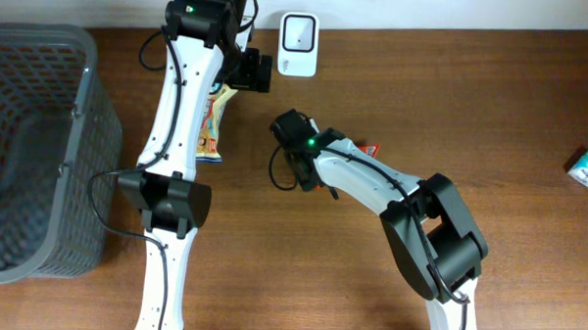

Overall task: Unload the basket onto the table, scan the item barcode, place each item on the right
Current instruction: 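Move the right gripper to the red snack bag and grasp it, then lift the red snack bag to the scanner window with the right gripper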

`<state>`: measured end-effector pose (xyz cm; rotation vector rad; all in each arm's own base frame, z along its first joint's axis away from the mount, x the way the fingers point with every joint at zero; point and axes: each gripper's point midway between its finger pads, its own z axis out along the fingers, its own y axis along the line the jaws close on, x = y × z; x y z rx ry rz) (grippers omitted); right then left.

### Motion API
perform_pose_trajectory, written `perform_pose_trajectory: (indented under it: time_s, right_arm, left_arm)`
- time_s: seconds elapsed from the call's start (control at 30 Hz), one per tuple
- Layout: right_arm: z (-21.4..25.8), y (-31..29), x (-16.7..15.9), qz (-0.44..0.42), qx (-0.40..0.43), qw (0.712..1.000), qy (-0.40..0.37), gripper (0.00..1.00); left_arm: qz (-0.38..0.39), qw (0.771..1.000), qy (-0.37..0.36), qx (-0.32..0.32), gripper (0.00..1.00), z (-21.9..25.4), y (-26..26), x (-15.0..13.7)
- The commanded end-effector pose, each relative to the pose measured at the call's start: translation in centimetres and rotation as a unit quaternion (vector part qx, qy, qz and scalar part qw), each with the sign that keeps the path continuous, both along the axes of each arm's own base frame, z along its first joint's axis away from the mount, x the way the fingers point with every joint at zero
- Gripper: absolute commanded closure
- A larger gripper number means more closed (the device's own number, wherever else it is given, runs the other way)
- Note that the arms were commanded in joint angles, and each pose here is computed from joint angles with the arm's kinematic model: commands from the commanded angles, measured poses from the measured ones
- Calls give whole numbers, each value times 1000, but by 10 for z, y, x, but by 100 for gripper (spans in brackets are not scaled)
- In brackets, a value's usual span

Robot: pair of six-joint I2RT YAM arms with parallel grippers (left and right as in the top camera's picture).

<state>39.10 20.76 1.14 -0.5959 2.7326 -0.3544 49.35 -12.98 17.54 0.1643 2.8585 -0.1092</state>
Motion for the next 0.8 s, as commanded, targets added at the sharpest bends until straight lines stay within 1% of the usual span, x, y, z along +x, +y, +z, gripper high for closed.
perform_pose_trajectory:
  time_s: [0.0, 0.03, 0.07, 0.13, 0.17, 0.23, 0.27, 0.3, 0.33, 0.4, 0.43, 0.47, 0.5, 0.53, 0.57, 0.63, 0.7, 0.77]
  right_arm:
    - [1, 0, -3, -6, -6, 1000, 13, 71]
    - [10, 1, 1, -8, -5, 1000, 12, 80]
    - [26, -2, 8, -15, -5, 1000, 12, 96]
    - [50, -3, 15, -26, 23, 999, 32, 96]
    - [66, -2, 17, -35, 77, 994, 64, 96]
    - [80, 1, 20, -14, 179, 977, 116, 96]
    - [84, 2, 18, 5, 239, 960, 146, 96]
    - [90, -4, 18, 2, 292, 942, 167, 96]
    - [90, -20, 20, -20, 298, 938, 175, 96]
    - [88, -41, 15, -14, 288, 939, 190, 96]
    - [86, -48, 16, -18, 273, 944, 186, 63]
    - [82, -55, 16, -21, 247, 951, 183, 39]
    - [76, -57, 14, -20, 219, 958, 183, 38]
    - [70, -57, 9, -15, 187, 965, 184, 3]
    - [63, -50, -1, 1, 152, 970, 188, 1]
    - [51, -39, -10, 18, 94, 979, 179, 1]
    - [36, -30, -11, -20, 14, 993, 116, 1]
    - [26, -19, -14, -33, -24, 997, 69, 1]
  left_arm:
    - [-3, 1000, -4, 3, 1, 2, 0, 0]
    - [-3, 1000, -4, 3, 1, 2, 0, 0]
    - [-3, 1000, -4, 3, 1, 2, 0, 0]
    - [-3, 1000, -4, 3, 1, 2, -1, 0]
    - [-3, 1000, -4, 3, 1, 2, 0, 0]
    - [-3, 1000, -4, 3, 1, 2, 0, 0]
    - [-3, 1000, -4, 3, 1, 2, 0, 0]
    - [-3, 1000, -4, 3, 1, 2, -1, 0]
    - [-3, 1000, -4, 3, 1, 2, 0, 0]
    - [-3, 1000, -4, 3, 1, 2, 0, 0]
    - [-3, 1000, -4, 3, 1, 2, 0, 0]
    - [-3, 1000, -4, 3, 1, 2, 0, 0]
    - [-3, 1000, -4, 3, 1, 2, 0, 0]
    - [-3, 1000, -4, 3, 1, 2, 0, 0]
    - [-3, 1000, -4, 3, 1, 2, 0, 0]
    - [-3, 1000, -4, 3, 1, 2, 0, 0]
    - [-3, 1000, -4, 3, 1, 2, 0, 0]
    - [-3, 1000, -4, 3, 1, 2, 0, 0]
